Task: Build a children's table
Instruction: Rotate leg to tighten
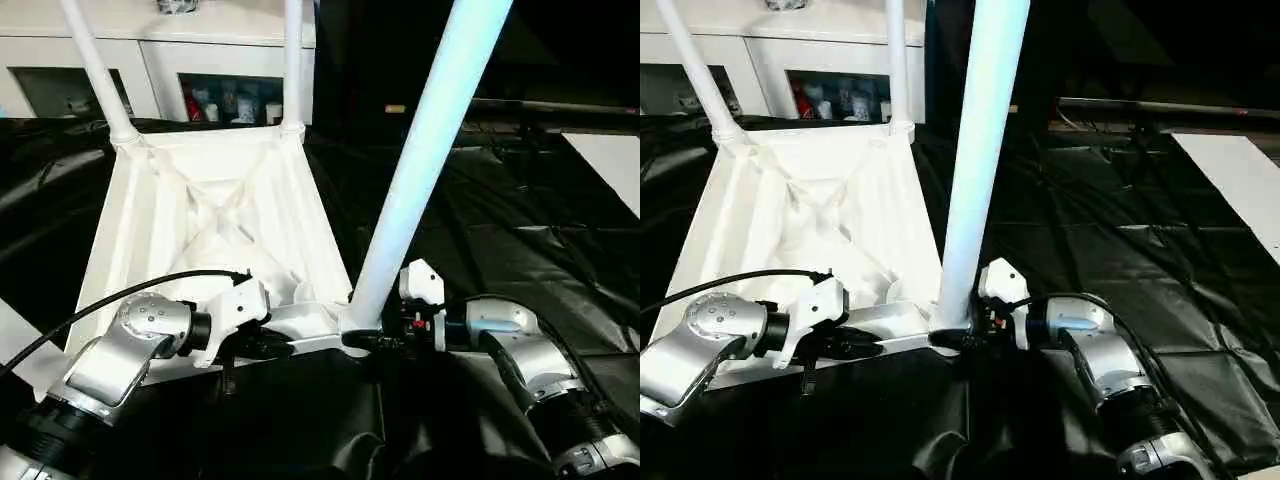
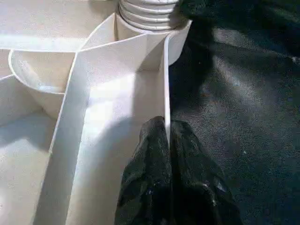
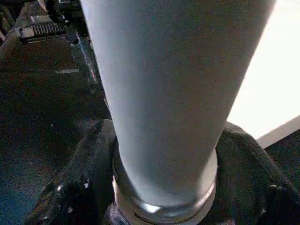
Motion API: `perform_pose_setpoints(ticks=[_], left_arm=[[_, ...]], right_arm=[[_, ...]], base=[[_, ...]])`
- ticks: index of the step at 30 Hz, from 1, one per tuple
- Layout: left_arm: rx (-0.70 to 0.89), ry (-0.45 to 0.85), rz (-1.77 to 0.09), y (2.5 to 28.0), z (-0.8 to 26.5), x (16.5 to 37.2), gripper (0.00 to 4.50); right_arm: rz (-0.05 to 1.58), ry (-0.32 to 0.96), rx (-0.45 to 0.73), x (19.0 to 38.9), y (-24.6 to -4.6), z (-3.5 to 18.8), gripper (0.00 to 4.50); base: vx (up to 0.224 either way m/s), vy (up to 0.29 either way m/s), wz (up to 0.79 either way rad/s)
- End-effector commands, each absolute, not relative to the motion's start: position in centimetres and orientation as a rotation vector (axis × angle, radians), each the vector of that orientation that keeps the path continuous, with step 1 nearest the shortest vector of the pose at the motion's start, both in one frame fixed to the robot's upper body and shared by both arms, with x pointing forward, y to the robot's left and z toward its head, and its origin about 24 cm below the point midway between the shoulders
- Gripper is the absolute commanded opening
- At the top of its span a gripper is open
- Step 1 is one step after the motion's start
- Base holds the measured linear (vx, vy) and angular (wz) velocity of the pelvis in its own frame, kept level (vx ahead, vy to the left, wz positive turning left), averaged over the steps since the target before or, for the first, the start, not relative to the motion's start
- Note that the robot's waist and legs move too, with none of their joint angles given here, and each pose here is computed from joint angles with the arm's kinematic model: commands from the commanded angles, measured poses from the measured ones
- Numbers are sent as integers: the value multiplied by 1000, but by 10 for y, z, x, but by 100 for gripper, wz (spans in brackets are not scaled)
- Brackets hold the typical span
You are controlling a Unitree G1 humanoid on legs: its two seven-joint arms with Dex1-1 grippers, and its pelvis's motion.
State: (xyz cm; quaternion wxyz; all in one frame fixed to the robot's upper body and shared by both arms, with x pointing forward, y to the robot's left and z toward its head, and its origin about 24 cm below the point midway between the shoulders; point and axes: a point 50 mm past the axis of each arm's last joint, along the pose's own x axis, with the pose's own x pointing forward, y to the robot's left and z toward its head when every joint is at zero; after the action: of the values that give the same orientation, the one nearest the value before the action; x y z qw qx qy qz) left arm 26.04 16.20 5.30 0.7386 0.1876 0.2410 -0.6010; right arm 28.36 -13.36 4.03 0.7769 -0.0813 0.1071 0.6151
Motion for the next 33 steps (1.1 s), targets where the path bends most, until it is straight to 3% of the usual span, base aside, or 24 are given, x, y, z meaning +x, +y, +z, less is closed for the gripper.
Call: perform_pose_setpoints(ticks=[1,11,15,17,20,21,23,30,33], left_arm=[[400,617,-1360,162,38,252,0],[399,618,-1356,162,37,252,0],[365,583,-1335,155,36,254,0],[335,564,-1289,147,36,260,0],[310,562,-1263,142,35,263,0],[285,540,-1184,127,33,274,0],[284,539,-1179,126,32,275,0],[295,541,-1005,101,25,297,0],[329,547,-940,93,25,306,0]], right_arm=[[1340,233,-192,285,-137,41,275],[1340,244,-194,284,-137,38,263],[1244,245,-143,286,-135,32,263],[1118,240,-58,293,-131,28,263],[1061,236,-22,295,-127,26,263],[889,233,25,305,-112,20,263],[876,233,27,306,-111,20,262],[557,270,13,330,-78,17,262],[401,288,81,341,-67,21,262]], base=[[0,0,0],[0,0,0],[0,0,0],[0,0,0],[0,0,0],[0,0,0],[-51,6,-5],[0,0,0],[0,0,0]])
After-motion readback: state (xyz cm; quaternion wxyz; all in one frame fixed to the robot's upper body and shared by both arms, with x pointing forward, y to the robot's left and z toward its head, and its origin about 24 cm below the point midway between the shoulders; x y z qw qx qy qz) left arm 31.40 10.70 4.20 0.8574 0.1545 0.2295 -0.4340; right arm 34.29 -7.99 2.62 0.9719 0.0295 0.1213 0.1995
